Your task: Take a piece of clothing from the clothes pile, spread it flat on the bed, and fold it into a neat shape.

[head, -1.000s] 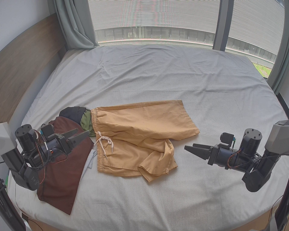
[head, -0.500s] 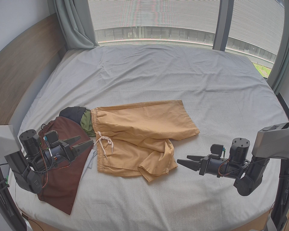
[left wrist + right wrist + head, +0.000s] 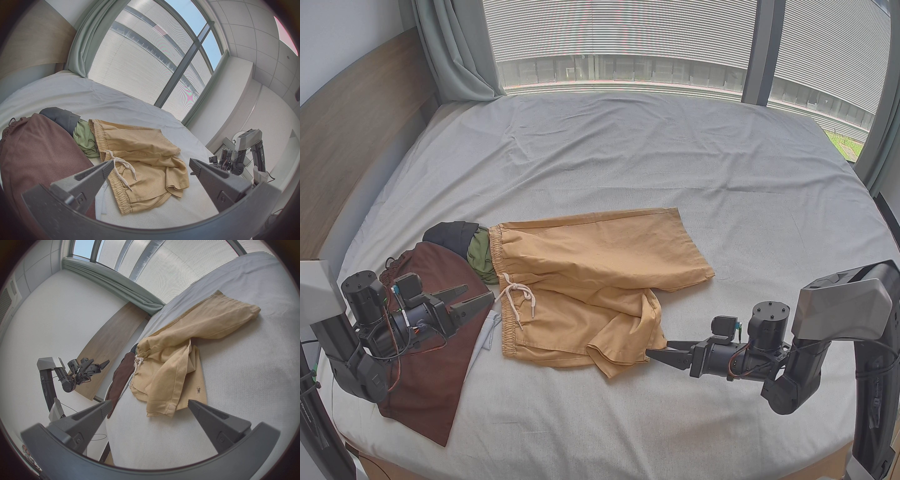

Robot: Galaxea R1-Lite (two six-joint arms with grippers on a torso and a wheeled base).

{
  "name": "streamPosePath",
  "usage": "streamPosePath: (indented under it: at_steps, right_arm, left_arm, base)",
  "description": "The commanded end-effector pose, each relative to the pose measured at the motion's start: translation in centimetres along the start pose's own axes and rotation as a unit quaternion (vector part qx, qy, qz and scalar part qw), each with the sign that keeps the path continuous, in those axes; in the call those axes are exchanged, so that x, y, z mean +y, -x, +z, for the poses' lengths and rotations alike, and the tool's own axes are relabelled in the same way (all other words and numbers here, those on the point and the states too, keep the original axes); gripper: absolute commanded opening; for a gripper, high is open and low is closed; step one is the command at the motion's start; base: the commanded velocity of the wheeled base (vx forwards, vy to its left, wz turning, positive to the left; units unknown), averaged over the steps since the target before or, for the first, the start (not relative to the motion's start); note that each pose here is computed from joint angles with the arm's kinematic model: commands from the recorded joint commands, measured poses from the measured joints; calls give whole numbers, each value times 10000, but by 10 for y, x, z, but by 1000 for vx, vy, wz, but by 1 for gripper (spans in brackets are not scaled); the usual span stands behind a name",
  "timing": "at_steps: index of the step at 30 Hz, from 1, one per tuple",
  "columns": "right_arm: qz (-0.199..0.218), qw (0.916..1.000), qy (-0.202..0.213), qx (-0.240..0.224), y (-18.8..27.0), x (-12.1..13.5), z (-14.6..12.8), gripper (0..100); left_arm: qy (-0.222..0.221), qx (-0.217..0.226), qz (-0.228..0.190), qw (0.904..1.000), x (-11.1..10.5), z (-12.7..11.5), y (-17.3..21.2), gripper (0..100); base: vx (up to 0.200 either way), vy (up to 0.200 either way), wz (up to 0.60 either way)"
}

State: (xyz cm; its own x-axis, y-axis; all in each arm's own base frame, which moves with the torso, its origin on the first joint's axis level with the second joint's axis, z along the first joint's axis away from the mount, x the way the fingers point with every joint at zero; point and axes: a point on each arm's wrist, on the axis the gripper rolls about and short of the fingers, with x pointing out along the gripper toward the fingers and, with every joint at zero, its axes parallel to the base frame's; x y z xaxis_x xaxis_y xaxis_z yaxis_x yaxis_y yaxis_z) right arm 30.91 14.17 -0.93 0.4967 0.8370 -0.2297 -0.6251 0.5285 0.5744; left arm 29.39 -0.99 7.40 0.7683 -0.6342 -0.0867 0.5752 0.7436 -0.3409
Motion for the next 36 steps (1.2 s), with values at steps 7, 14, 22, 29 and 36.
streamPosePath:
  at_steps: [7,14,22,29,36]
  right_arm:
    - [32,9999,-115,101,-23,-18,-15,100]
    - [28,9999,-117,123,-31,-25,-20,100]
    - [140,9996,-88,210,-40,-20,-27,100]
    - [177,9995,-44,241,-45,-11,-30,100]
    - [180,9996,-34,204,-43,-10,-27,100]
  left_arm:
    - [74,70,41,9999,5,-5,-1,100]
    - [74,70,41,9999,5,-5,-1,100]
    - [68,69,25,9999,4,-5,-2,100]
    - [63,61,31,10000,5,-5,-2,100]
    - [49,44,26,10000,5,-4,-2,100]
  base:
    - [0,0,0]
    - [0,0,0]
    - [0,0,0]
    - [0,0,0]
    - [0,0,0]
